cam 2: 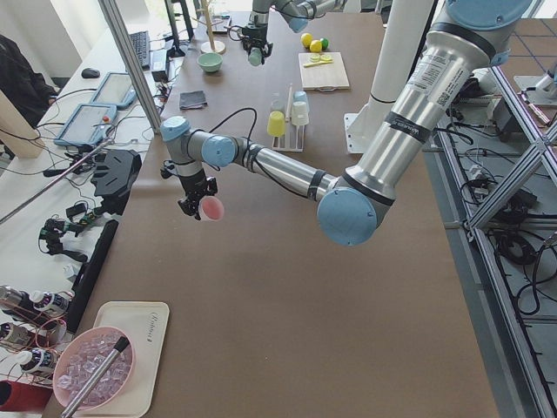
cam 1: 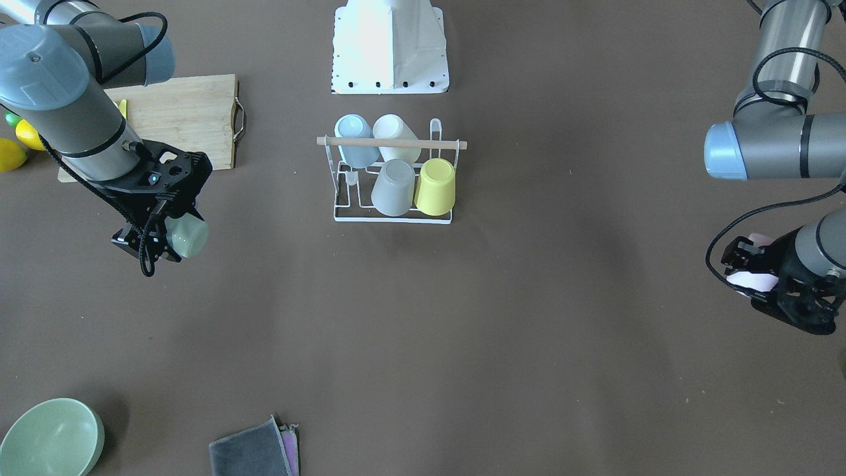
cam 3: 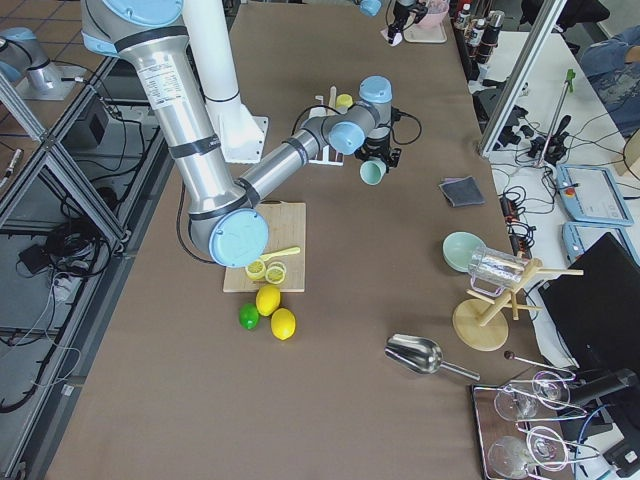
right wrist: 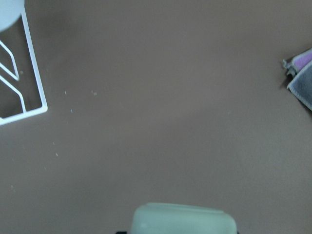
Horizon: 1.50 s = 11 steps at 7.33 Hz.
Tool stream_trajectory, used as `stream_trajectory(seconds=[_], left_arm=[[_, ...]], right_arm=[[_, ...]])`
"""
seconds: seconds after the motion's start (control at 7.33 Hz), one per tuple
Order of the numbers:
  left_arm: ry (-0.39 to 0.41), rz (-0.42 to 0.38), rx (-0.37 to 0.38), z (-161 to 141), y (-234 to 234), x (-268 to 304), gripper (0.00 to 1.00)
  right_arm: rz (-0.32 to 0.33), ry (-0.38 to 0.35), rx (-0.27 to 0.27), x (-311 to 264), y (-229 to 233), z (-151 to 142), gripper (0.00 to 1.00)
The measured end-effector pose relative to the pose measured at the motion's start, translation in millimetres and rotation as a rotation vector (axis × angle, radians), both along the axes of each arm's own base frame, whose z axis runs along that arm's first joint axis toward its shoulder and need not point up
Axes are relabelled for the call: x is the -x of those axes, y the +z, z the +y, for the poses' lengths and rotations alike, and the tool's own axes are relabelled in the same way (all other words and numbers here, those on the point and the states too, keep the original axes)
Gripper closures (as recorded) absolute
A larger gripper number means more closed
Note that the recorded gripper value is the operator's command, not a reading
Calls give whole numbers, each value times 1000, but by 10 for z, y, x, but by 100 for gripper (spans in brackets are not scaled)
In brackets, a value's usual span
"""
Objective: Place cup on cup holder
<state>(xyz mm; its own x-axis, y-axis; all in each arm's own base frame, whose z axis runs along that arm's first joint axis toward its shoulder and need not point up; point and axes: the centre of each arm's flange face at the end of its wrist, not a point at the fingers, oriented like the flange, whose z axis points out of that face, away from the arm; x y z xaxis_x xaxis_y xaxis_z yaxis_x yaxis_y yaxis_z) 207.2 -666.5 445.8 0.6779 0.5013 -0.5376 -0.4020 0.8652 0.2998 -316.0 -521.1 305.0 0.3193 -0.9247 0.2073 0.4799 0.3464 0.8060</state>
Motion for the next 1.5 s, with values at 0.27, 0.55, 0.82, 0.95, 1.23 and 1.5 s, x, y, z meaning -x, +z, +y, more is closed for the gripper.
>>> stream_trajectory(seconds=[0.27,0.55,0.82,0.95,1.23,1.5], left_arm=[[-114,117,-92,12,-446,-316,100],[-193,299,-173,236,-929,-709,100],[-210,496,-252,575,-1268,-1010,100],[-209,602,-283,799,-1299,-1118,100],[-175,774,-359,1204,-1293,-1171,100],[-137,911,-470,1542,-1389,-991,100]], right_arm=[[-152,59,52,15,-204,87,100],[-300,108,100,86,-378,208,100],[-448,127,103,159,-467,312,100],[-528,142,103,225,-468,360,100],[-663,202,132,486,-518,462,100],[-758,282,181,793,-779,566,100]])
